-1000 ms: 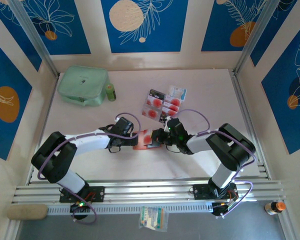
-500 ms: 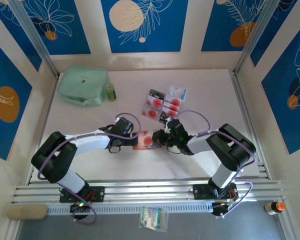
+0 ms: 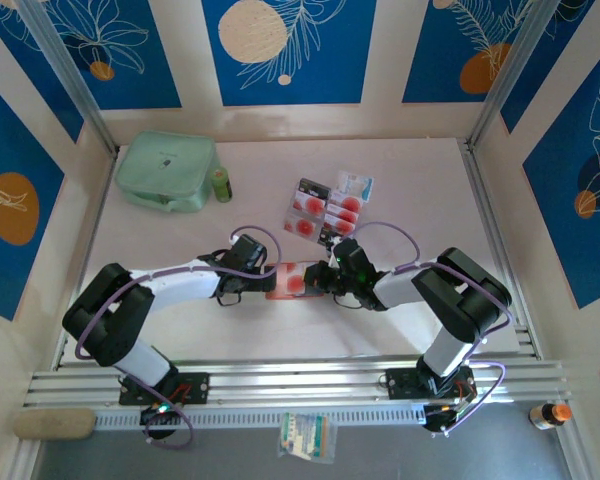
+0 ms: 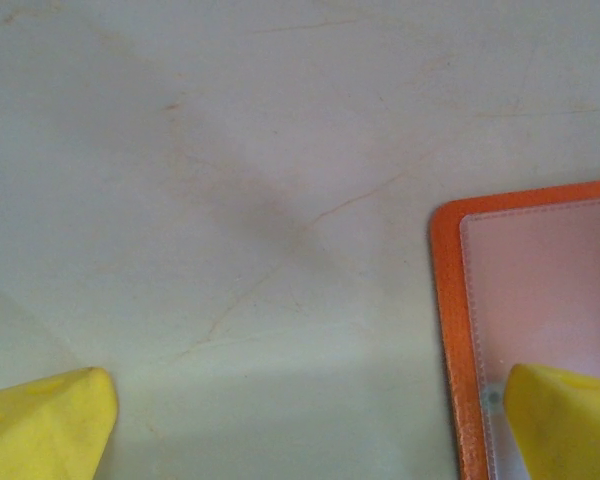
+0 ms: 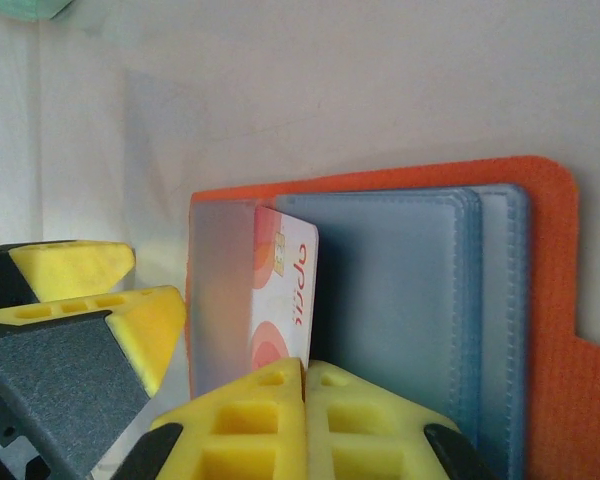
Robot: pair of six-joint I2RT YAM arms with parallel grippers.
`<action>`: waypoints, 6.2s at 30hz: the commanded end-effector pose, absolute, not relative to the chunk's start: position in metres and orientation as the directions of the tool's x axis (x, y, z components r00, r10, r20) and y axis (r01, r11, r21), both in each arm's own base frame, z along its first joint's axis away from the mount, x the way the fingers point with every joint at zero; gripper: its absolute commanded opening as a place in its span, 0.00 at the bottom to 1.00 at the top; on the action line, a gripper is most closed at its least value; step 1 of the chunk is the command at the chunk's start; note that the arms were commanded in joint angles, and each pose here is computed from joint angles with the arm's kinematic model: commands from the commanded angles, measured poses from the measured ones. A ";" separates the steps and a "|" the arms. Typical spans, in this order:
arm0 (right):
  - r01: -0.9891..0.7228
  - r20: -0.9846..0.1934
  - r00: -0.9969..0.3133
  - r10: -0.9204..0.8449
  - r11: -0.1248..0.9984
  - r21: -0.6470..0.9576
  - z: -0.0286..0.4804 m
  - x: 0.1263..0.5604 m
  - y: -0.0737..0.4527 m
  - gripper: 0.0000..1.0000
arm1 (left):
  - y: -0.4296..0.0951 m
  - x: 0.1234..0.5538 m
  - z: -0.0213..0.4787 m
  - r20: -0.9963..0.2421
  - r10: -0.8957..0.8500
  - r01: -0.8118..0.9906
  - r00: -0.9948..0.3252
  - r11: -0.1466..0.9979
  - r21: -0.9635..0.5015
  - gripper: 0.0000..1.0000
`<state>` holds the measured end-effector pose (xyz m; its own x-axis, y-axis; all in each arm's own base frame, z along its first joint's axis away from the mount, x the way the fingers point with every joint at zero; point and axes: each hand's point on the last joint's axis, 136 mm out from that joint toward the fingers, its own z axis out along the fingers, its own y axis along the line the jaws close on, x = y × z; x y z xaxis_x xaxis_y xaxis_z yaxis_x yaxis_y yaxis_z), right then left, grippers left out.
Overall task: Put the credit cards into the card holder
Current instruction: Insert the credit card into the card slot.
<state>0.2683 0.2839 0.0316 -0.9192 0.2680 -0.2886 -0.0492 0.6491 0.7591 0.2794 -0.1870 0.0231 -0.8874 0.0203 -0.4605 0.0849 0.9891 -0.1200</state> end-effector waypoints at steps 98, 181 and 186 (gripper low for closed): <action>-0.257 -0.185 -0.966 -0.182 0.770 0.584 0.032 0.266 0.341 0.00 | -0.139 0.258 0.014 -0.440 -0.029 -0.039 -0.898 0.999 0.013 1.00; -0.260 -0.147 -0.965 -0.215 0.762 0.593 0.040 0.249 0.362 0.00 | -0.125 0.273 0.055 -0.532 -0.081 -0.083 -0.843 0.996 -0.020 1.00; -0.265 -0.166 -0.964 -0.207 0.756 0.599 0.051 0.254 0.361 0.00 | -0.121 0.277 0.067 -0.554 -0.112 -0.102 -0.825 0.994 -0.049 1.00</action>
<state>0.2527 0.3582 0.0305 -0.9656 -0.2099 -0.1532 -0.2599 0.7762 0.5745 0.2736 -0.1286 0.0558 -0.8372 -0.0957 -0.5384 -0.0781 0.9954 -0.0555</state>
